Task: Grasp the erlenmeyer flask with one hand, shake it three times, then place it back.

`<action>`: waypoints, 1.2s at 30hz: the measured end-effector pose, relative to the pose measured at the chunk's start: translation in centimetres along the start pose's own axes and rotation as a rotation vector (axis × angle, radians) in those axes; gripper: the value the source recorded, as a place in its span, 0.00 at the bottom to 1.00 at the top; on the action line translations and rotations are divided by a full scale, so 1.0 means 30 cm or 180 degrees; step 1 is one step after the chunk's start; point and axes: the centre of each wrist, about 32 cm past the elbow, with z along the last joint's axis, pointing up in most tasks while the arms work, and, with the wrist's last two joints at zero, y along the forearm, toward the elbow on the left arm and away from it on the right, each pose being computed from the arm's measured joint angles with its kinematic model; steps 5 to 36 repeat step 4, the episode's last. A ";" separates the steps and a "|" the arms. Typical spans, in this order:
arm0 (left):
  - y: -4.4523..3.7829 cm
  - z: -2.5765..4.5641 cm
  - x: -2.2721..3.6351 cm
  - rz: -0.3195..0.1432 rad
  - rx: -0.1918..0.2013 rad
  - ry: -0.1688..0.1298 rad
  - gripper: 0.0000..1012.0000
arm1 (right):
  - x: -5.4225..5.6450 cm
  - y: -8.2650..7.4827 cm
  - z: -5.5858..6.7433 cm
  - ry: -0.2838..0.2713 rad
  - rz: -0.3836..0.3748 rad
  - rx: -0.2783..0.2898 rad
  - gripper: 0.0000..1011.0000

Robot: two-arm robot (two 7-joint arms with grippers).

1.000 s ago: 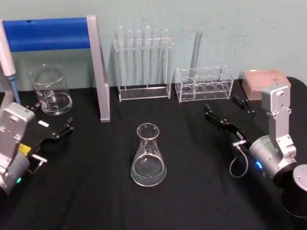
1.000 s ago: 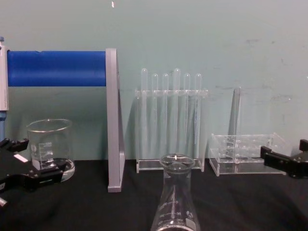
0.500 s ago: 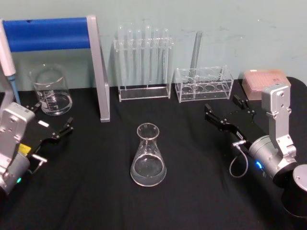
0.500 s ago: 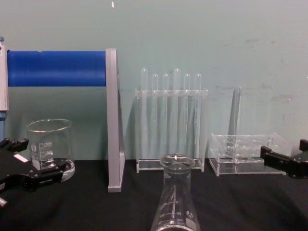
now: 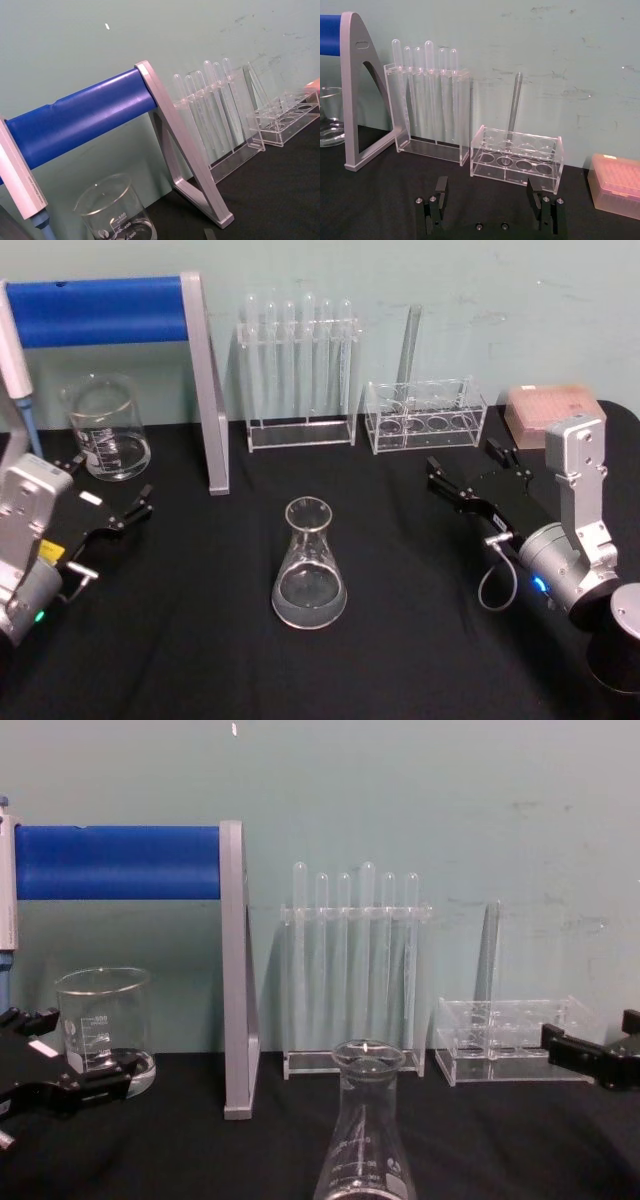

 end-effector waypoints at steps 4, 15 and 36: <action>0.000 0.000 0.000 0.0000 0.0000 0.0000 0.99 | 0.000 0.000 0.000 0.0000 0.0000 0.0000 0.99; 0.000 0.000 0.000 0.0000 0.0000 0.0000 0.99 | 0.000 0.000 0.000 0.0000 0.0000 0.0000 0.99; 0.000 0.000 0.000 0.0000 0.0000 0.0000 0.99 | 0.000 0.000 0.000 0.0000 0.0000 0.0000 0.99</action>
